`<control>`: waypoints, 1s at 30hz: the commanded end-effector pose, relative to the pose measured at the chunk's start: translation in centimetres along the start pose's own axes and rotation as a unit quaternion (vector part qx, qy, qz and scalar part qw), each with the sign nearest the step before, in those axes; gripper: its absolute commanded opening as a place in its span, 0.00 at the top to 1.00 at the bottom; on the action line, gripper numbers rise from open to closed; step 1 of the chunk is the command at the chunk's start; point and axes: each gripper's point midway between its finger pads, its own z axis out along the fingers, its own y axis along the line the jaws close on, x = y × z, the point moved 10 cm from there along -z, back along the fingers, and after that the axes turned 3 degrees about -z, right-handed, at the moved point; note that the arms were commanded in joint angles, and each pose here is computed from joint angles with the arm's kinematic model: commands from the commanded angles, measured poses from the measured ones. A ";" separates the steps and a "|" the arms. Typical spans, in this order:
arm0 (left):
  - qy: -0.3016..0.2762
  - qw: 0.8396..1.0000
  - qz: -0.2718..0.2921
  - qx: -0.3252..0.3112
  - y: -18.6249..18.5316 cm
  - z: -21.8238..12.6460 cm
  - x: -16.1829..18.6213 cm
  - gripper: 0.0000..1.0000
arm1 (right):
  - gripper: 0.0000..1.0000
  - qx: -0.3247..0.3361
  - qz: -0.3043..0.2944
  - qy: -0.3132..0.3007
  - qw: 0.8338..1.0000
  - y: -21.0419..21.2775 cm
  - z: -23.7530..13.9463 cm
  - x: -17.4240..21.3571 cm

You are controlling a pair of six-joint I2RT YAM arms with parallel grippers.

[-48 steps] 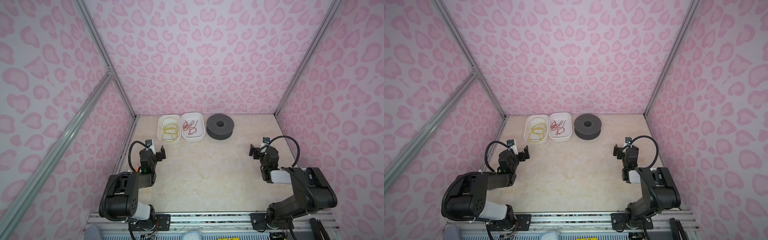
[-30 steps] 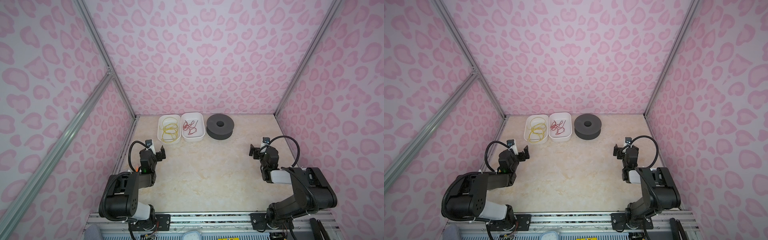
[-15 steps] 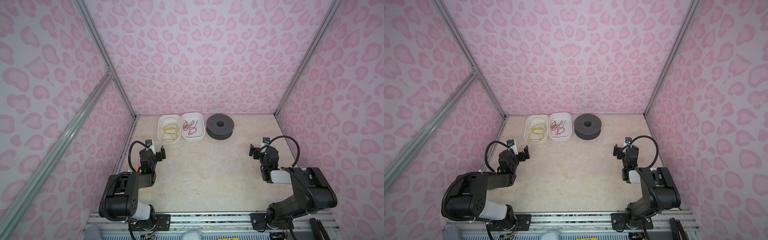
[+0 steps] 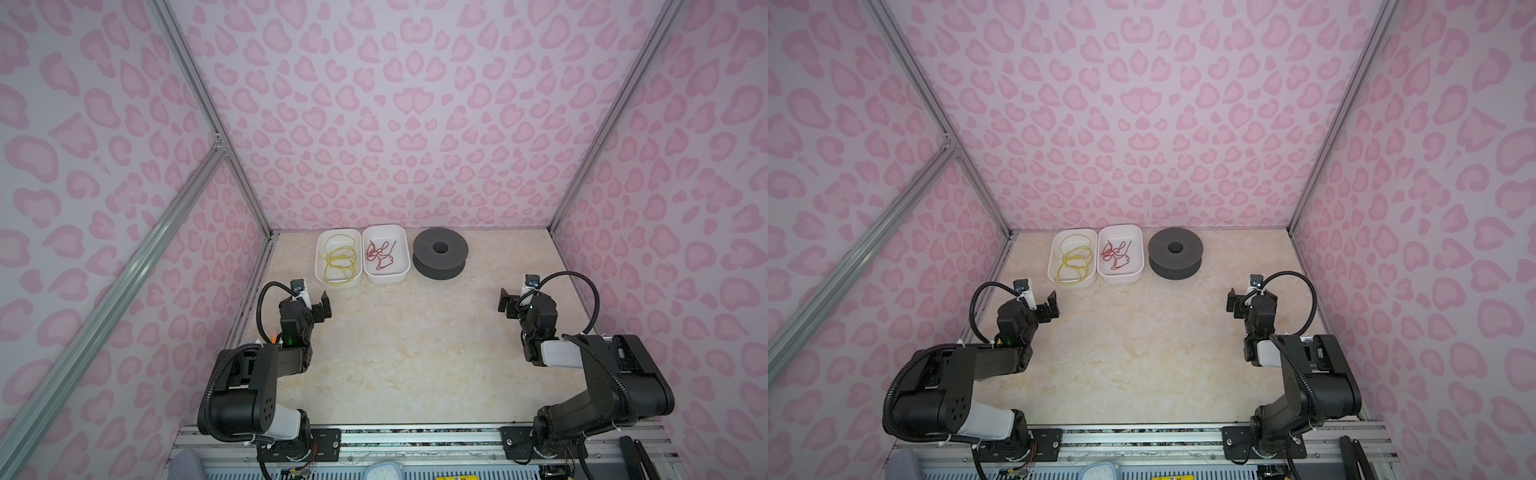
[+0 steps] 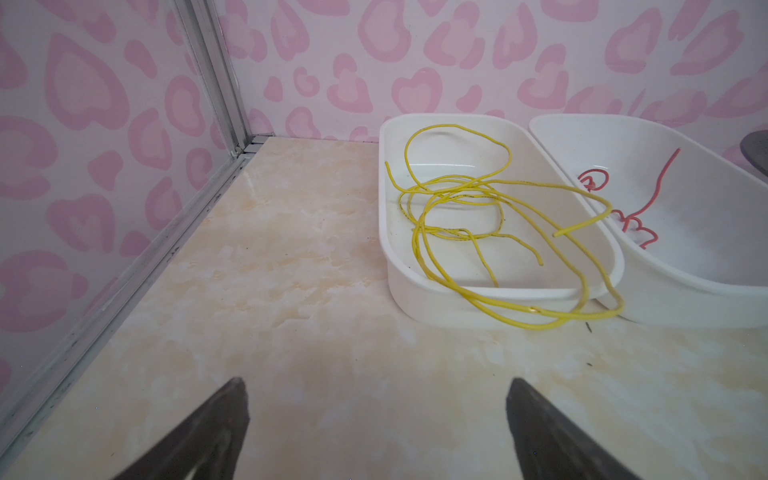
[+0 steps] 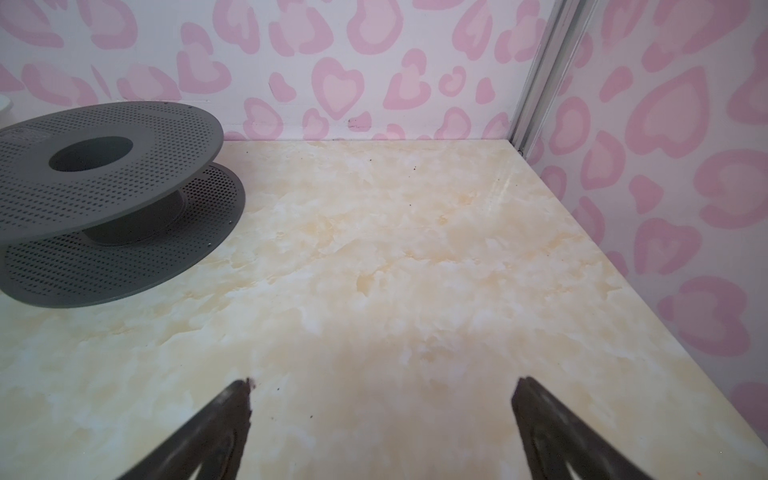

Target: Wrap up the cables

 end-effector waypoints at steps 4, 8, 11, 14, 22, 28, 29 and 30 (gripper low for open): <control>-0.020 1.000 -0.005 -0.001 -0.1 0.1 -1.3 0.02 | 0.00 0.008 0.000 -0.005 1.000 -0.1 -0.1 -0.1; 0.034 0.999 0.016 0.014 -0.9 0.9 -5.9 0.02 | 0.00 0.059 -0.009 -0.012 0.998 0.2 -0.8 -1.7; 0.009 1.000 0.008 0.026 -1.4 -0.2 -8.9 0.02 | 0.00 0.063 -0.054 0.002 0.997 1.7 -1.3 -3.6; -0.031 0.999 -0.014 0.040 -1.7 -2.4 -11.6 0.02 | 0.00 0.075 -0.101 -0.027 0.992 3.5 -2.9 -6.5; -0.034 0.992 -0.092 0.074 -2.4 -9.6 -18.1 0.02 | 0.00 0.007 0.047 0.060 0.997 4.0 -7.8 -17.4; -0.084 0.966 -0.243 0.028 -0.9 -14.9 -17.3 0.02 | 0.05 -0.060 0.218 -0.012 0.974 2.1 -9.4 -15.4; -0.089 0.953 -0.290 -0.015 -0.1 -15.6 -16.5 0.02 | 0.09 -0.060 0.232 -0.018 0.971 1.7 -9.4 -14.9; -0.095 0.931 -0.350 -0.049 0.6 -16.1 -15.3 0.02 | 0.12 -0.055 0.244 -0.021 0.968 1.4 -9.4 -14.4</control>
